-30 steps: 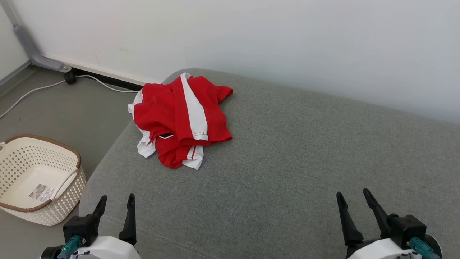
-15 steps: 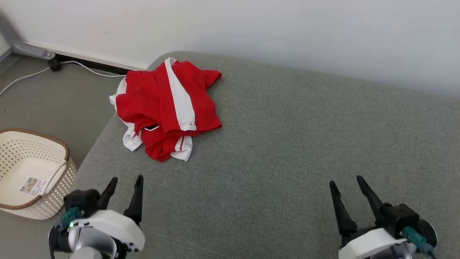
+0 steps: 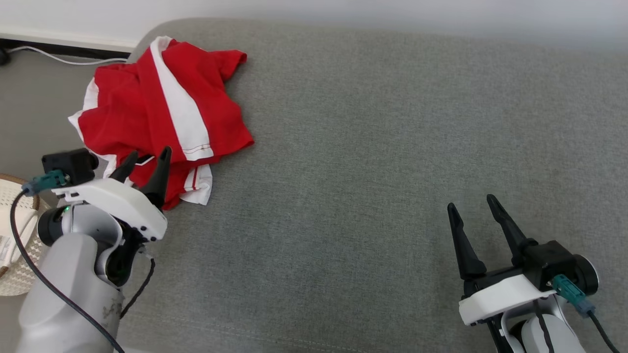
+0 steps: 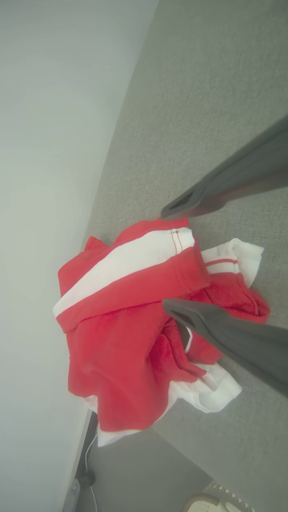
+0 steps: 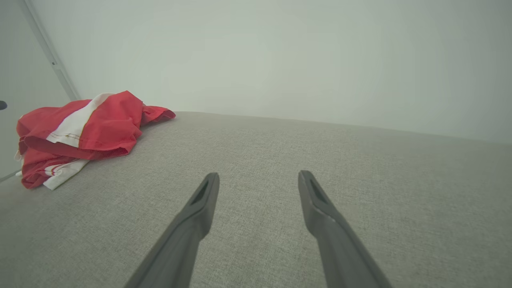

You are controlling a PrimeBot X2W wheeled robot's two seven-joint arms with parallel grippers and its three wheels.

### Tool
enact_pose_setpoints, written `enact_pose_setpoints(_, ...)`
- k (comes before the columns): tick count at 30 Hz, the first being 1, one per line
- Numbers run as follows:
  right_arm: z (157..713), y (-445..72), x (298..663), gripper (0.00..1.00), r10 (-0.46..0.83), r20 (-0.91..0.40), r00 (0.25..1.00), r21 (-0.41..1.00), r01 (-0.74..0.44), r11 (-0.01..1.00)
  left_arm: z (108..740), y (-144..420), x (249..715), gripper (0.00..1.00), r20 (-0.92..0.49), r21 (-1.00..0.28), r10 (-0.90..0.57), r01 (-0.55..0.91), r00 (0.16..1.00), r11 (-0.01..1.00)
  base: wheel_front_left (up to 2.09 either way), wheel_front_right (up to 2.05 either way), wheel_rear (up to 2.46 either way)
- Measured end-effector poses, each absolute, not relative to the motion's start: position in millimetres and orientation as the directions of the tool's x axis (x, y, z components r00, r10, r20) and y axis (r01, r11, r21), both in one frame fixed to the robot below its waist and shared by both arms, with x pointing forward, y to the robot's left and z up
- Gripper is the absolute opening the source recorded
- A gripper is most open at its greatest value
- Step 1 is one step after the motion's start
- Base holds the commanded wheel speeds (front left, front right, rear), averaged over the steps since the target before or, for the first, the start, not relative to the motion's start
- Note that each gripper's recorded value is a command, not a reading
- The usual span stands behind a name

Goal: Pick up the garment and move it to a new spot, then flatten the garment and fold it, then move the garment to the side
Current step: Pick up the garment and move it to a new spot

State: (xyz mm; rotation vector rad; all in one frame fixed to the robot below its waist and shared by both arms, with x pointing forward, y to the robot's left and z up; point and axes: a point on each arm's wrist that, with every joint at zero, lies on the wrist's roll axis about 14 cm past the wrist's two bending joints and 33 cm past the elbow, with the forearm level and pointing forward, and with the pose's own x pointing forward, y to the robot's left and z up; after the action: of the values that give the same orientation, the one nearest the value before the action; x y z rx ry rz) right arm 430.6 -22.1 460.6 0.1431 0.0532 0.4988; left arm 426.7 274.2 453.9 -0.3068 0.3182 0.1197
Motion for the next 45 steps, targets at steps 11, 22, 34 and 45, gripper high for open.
enact_pose_setpoints(11, 444, -49, 452, 1.0, 0.409, -0.036, 0.912, 0.169, -0.398, 0.902, 408, 273, 464, 1.0, -0.545, -0.32, -0.032, -0.173, 0.837, 0.931, 0.0, 0.0, 0.0)
enact_pose_setpoints(22, 434, -72, 459, 1.0, 0.347, -0.052, 0.936, 0.204, -0.33, 0.922, 376, 279, 474, 1.0, -0.663, -0.353, -0.085, -0.211, 0.743, 0.911, 0.0, 0.0, 0.0)
enact_pose_setpoints(34, 434, -81, 460, 1.0, 0.323, -0.052, 0.945, 0.208, -0.306, 0.929, 379, 284, 476, 0.0, -0.663, -0.383, -0.103, -0.218, 0.741, 0.898, 0.0, 0.0, 0.0)
enact_pose_setpoints(45, 448, -76, 460, 1.0, 0.333, -0.019, 0.943, 0.202, -0.323, 0.925, 438, 271, 496, 0.0, -0.446, -0.413, -0.116, -0.089, 0.887, 0.907, 0.0, 0.0, 0.0)
